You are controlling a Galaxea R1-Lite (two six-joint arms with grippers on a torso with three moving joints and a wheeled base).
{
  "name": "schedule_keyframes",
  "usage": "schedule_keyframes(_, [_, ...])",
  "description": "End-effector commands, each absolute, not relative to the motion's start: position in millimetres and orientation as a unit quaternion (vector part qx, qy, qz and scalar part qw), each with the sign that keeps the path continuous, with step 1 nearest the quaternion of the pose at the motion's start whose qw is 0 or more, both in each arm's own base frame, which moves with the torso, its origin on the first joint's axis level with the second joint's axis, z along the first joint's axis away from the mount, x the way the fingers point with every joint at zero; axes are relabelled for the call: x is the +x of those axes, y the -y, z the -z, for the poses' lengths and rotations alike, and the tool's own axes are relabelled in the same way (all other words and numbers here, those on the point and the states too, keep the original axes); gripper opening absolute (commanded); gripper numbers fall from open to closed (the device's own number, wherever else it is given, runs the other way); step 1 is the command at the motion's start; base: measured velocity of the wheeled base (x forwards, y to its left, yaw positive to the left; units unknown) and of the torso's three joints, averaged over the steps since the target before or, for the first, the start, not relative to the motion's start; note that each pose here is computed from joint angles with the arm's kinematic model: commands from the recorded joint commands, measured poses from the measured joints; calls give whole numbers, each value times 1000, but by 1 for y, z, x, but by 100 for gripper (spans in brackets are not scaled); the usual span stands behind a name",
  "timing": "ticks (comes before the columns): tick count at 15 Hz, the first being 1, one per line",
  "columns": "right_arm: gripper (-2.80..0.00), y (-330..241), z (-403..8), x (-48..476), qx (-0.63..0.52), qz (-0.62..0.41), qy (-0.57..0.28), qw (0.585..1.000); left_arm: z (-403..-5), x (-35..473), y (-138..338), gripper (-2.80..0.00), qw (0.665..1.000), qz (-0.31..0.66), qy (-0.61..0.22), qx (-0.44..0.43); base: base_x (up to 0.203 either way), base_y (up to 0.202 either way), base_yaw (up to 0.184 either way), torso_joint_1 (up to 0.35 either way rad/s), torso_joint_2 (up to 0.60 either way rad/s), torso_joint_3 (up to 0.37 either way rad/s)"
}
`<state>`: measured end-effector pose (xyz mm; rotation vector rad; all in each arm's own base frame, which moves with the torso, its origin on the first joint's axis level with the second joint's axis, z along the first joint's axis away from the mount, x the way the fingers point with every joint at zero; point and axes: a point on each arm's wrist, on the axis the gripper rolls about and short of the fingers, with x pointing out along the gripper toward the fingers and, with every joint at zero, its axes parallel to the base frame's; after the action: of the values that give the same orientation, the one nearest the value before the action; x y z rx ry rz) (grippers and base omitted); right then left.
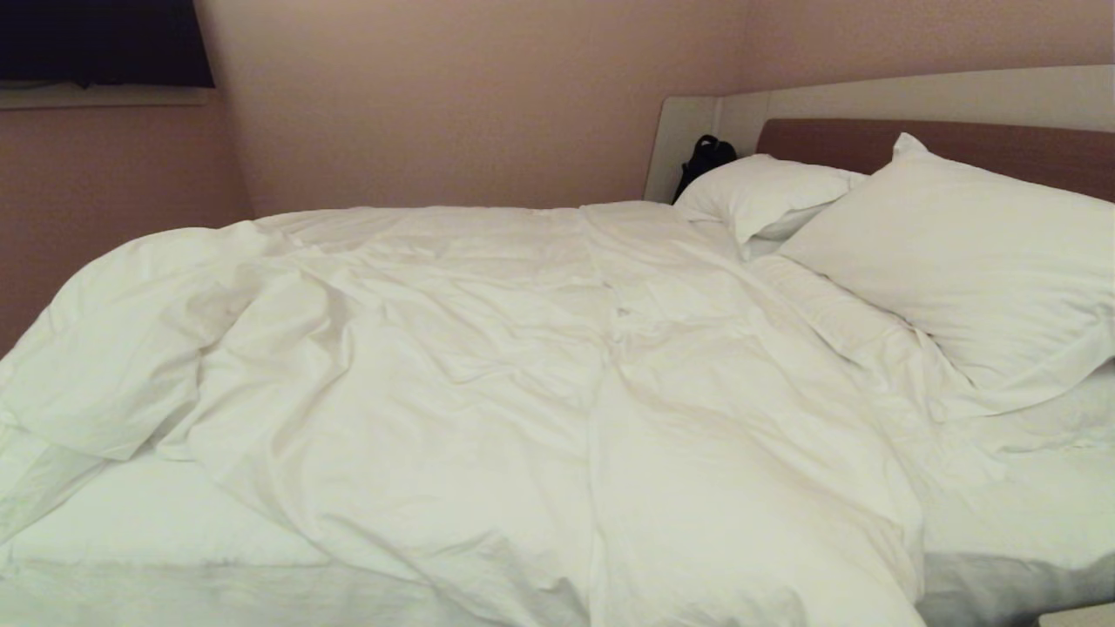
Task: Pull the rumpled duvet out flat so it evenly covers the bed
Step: Flatten the corners of the folded blanket
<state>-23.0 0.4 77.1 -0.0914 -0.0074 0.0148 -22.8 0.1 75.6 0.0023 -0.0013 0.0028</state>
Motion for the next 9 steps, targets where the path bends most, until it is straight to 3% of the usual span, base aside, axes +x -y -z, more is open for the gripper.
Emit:
schedule_keyframes(1, [-280, 0, -75, -23, -43, -8, 0, 999, -76, -23, 0, -280, 1000, -2, 1, 2, 0, 0, 0, 0, 0, 0])
schedule_keyframes(5, [-280, 0, -76, -23, -8, -5, 2, 1000, -76, -23, 0, -280, 1000, -2, 1, 2, 0, 0, 0, 0, 0, 0])
schedule_keyframes(9, [-280, 0, -76, -23, -8, -5, 2, 1000, -76, -23, 0, -280, 1000, -2, 1, 2, -174, 0, 0, 6, 3, 1])
